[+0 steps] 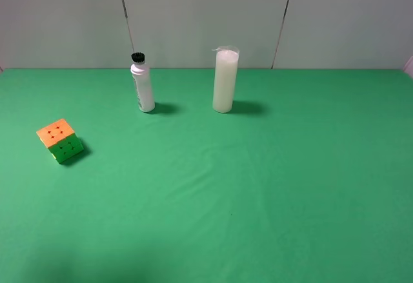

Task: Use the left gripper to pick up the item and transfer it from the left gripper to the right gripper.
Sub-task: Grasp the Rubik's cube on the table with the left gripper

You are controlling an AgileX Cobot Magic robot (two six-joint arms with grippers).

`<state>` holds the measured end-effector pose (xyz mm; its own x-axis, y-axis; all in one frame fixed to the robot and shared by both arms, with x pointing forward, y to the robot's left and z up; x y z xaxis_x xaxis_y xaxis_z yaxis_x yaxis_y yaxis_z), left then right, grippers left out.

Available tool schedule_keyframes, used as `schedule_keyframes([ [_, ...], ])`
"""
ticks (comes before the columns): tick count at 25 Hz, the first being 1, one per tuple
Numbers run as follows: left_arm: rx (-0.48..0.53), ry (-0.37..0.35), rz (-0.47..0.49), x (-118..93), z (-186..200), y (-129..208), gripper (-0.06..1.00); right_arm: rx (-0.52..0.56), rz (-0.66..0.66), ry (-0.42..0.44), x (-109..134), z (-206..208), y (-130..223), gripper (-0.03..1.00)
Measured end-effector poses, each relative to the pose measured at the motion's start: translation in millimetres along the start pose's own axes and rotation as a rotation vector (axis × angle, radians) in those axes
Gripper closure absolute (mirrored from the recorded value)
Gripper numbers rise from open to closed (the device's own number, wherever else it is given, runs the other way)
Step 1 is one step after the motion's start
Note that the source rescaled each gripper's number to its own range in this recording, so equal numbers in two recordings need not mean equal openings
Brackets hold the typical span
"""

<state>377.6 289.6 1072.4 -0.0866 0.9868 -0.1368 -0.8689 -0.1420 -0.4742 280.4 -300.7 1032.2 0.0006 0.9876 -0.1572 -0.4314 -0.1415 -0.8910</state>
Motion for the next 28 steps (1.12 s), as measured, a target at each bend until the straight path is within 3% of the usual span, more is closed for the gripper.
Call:
schedule_keyframes([
  [9, 0.174, -0.038, -0.037, -1, -40, -40, -0.06, 0.000, 0.000, 0.000, 0, 0, 0, -0.03],
  [20, 0.418, -0.066, -0.127, 5, -102, -50, -0.06, 0.000, 0.000, 0.000, 0, 0, 0, -0.03],
  [28, 0.496, -0.073, -0.215, 11, -149, -55, -0.06, 0.000, 0.000, 0.000, 0, 0, 0, -0.03],
])
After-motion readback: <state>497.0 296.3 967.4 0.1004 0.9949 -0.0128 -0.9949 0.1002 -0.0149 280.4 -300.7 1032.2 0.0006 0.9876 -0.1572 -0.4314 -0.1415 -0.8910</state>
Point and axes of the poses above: a point on each arm's last joint axis where the gripper is mounted, z pointing back along that axis away from the gripper, x along the wrist's bending axis when the last joint is at zero, y = z × x, the point moved 5 cm from there along -z, pointing out along that axis toward the gripper, and after that the axes turned 14 degrees about z, right-handed, at the moved point
